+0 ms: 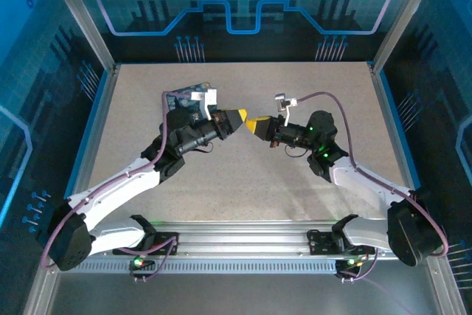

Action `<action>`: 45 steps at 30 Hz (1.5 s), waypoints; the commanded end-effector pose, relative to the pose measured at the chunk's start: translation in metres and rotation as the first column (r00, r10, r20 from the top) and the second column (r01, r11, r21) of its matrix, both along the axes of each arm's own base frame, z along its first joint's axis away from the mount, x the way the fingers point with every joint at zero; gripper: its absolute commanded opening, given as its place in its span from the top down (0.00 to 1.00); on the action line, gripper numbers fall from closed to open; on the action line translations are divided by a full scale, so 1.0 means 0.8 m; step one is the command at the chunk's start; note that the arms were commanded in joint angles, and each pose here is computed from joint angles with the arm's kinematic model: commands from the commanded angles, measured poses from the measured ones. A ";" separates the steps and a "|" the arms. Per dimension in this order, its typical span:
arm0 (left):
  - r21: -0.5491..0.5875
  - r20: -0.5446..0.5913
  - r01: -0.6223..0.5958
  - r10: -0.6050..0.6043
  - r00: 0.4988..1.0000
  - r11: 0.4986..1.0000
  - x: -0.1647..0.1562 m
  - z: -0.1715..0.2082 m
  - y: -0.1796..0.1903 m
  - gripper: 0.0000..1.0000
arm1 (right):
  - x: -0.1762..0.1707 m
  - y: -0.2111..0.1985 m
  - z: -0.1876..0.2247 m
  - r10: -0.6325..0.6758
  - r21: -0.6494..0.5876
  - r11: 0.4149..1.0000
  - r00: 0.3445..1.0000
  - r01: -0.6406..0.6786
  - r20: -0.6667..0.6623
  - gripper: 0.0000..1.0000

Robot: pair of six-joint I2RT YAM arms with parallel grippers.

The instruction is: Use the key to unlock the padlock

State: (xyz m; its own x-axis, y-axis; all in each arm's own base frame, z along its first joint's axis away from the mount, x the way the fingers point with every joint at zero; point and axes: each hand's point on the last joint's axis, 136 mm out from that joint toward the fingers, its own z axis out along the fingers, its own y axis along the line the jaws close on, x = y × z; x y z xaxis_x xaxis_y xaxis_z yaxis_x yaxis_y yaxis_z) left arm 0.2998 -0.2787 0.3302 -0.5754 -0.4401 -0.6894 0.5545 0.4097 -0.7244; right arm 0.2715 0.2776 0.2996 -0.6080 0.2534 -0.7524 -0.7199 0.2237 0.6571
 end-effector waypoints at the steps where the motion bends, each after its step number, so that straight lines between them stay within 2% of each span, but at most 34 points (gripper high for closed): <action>1: 0.004 0.061 -0.046 0.045 0.997 0.999 0.001 0.020 0.017 0.61 | 0.006 -0.013 -0.014 -0.059 -0.061 0.996 0.998 0.059 0.002 1.00; 4: 0.045 0.042 -0.083 0.081 0.996 0.996 0.012 0.016 0.034 0.43 | 0.004 -0.021 -0.026 -0.078 -0.120 0.990 0.997 0.077 -0.005 1.00; 7: 0.101 0.005 -0.141 0.141 0.990 0.985 0.030 0.005 0.059 0.34 | 0.002 -0.030 -0.037 -0.099 -0.186 0.978 0.995 0.096 -0.007 1.00; 11: 0.229 -0.053 -0.194 0.211 0.976 0.954 0.058 -0.024 0.088 0.29 | -0.002 -0.043 -0.055 -0.133 -0.271 0.955 0.991 0.122 -0.024 1.00; 14: 0.351 -0.079 -0.221 0.264 0.961 0.910 0.081 -0.047 0.106 0.25 | -0.004 -0.052 -0.067 -0.156 -0.344 0.929 0.987 0.137 -0.027 1.00; 17: 0.477 -0.093 -0.244 0.324 0.941 0.845 0.106 -0.070 0.123 0.23 | -0.007 -0.060 -0.079 -0.174 -0.400 0.905 0.984 0.146 -0.034 1.00; 21: 0.639 -0.100 -0.266 0.421 0.902 0.722 0.145 -0.110 0.150 0.19 | -0.009 -0.067 -0.088 -0.192 -0.439 0.885 0.981 0.156 -0.038 1.00; 24: 0.697 -0.113 -0.249 0.445 0.888 0.673 0.174 -0.134 0.158 0.16 | -0.010 -0.070 -0.094 -0.200 -0.462 0.873 0.979 0.158 -0.043 1.00; 27: 0.764 -0.105 -0.233 0.473 0.875 0.601 0.200 -0.157 0.164 0.10 | -0.010 -0.074 -0.097 -0.210 -0.479 0.862 0.977 0.164 -0.044 1.00; 34: 0.832 -0.122 -0.173 0.477 0.870 0.528 0.250 -0.203 0.159 0.08 | -0.012 -0.077 -0.104 -0.218 -0.499 0.851 0.974 0.163 -0.055 1.00; 45: 0.862 -0.183 -0.082 0.458 0.870 0.500 0.285 -0.261 0.147 0.07 | -0.013 -0.078 -0.107 -0.216 -0.503 0.850 0.974 0.157 -0.061 1.00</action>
State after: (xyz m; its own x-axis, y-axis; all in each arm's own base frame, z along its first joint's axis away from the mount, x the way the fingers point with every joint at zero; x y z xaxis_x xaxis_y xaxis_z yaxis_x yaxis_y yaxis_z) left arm 0.5240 -0.1681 0.1257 -0.7859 -0.0093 -0.6182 0.0906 0.9874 -0.1301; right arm 0.2575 0.2193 0.2010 -0.6999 -0.0232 -0.7138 -0.5500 0.6550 0.5181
